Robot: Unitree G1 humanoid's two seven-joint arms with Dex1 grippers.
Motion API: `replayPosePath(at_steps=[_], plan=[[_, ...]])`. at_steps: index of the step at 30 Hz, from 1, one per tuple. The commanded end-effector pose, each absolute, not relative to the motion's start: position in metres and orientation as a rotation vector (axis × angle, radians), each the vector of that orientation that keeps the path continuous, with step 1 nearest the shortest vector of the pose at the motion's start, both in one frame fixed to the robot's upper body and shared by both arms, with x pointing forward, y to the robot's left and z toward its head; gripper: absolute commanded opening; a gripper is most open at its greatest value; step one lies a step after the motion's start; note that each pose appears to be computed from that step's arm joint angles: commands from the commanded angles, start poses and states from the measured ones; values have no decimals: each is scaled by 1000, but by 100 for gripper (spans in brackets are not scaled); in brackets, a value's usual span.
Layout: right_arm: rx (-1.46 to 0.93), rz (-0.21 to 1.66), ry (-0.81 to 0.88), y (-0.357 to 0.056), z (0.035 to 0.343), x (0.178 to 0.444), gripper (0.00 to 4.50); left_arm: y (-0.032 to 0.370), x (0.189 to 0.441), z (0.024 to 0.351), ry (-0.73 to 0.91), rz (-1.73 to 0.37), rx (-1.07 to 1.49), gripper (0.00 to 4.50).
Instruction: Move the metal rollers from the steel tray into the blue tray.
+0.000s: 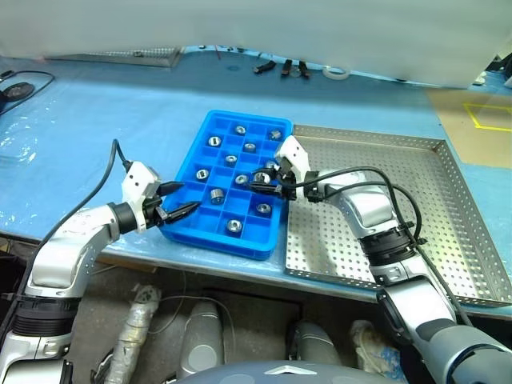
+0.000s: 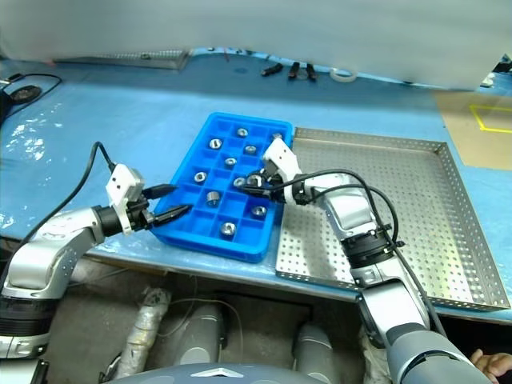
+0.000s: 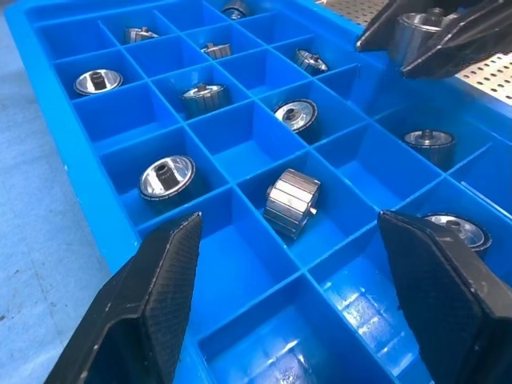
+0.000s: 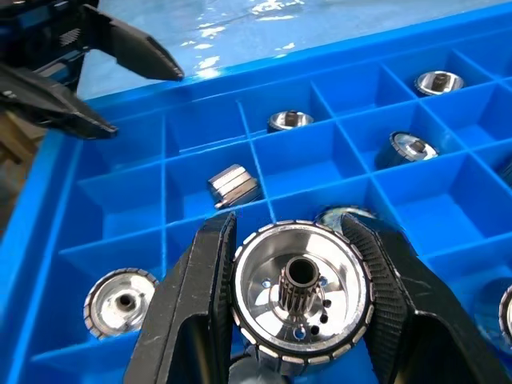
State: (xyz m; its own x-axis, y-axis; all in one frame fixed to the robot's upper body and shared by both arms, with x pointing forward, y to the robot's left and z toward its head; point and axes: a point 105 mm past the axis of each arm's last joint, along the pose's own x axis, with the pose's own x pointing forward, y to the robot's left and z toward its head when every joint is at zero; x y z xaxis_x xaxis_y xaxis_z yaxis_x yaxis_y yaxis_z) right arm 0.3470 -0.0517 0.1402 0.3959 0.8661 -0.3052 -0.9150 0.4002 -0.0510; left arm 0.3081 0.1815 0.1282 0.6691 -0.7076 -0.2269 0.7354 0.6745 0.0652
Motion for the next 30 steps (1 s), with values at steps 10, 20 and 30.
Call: replayPosePath(at_steps=[10,20,30], plan=[[-235,1257,261,-60,143,315,168,184,310,135,164,-849,203,370],[-210,1259,249,-54,144,311,168,183,301,142,168,-834,201,370],[-184,1323,264,-34,135,304,168,215,285,149,231,-757,205,370]])
